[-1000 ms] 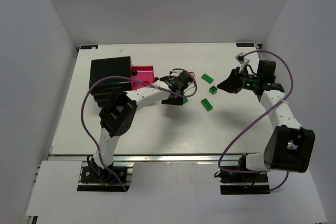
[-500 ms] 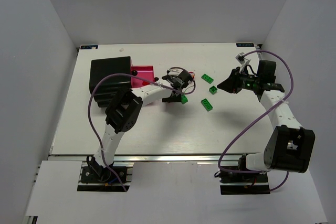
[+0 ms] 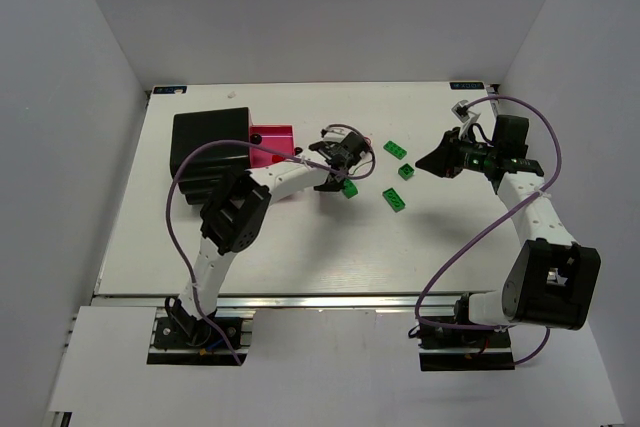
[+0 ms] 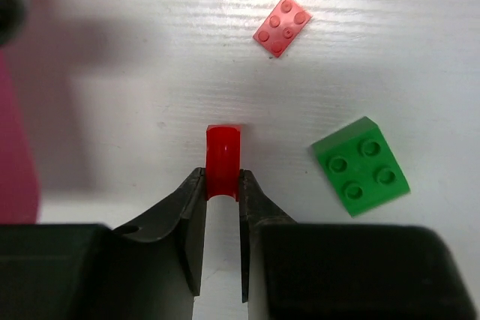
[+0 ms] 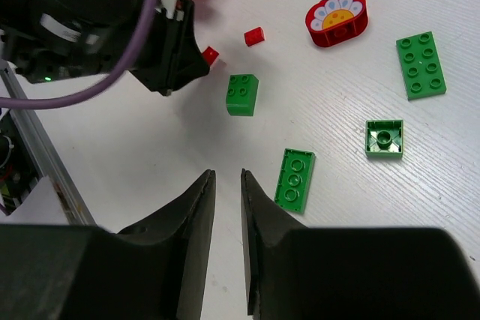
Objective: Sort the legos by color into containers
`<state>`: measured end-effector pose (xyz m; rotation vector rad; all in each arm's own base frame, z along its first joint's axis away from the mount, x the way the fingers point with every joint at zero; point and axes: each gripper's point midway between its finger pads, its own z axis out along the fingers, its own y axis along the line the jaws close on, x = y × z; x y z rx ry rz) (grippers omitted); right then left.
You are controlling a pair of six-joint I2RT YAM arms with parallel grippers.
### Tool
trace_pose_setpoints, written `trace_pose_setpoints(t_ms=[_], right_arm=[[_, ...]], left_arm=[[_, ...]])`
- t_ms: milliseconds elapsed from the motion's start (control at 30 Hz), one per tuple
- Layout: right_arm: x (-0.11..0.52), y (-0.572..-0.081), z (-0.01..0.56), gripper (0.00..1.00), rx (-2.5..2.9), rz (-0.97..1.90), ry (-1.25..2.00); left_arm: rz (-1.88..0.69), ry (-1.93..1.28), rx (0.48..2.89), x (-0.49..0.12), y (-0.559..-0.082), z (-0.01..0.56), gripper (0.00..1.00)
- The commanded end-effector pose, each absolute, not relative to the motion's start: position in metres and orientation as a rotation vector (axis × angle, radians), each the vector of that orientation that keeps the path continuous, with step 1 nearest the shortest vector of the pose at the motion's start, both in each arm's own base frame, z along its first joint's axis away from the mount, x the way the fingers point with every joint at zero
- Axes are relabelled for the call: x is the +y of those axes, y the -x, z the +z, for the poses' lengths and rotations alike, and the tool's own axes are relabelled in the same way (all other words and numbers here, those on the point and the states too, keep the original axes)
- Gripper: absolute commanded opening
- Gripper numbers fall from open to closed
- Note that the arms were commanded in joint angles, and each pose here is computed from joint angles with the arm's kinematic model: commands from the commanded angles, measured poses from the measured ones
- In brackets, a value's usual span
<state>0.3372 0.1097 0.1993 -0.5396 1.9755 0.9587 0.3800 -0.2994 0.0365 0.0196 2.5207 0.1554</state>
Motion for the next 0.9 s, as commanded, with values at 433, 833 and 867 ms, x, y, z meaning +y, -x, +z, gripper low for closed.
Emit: trace_pose_setpoints(t_ms=[433,833,867], right_arm=[[0.114,-0.334,0.205,0.28,1.937,0.977,0.578],[0.119,-0.334,0.200,0.41,1.947,0.958,0.640],[0.126,-0.333,0.198,0.43,1.939,0.953,0.686]], left_arm=[[0.358,0.018,2.210,-0.206,-0.427,0.185,0.05],[0.296,0.002,2.261,-0.187,-0.445,0.166,0.62],[0.278,-0.011,2.258,-0.189,-0.445,0.170,0.64]])
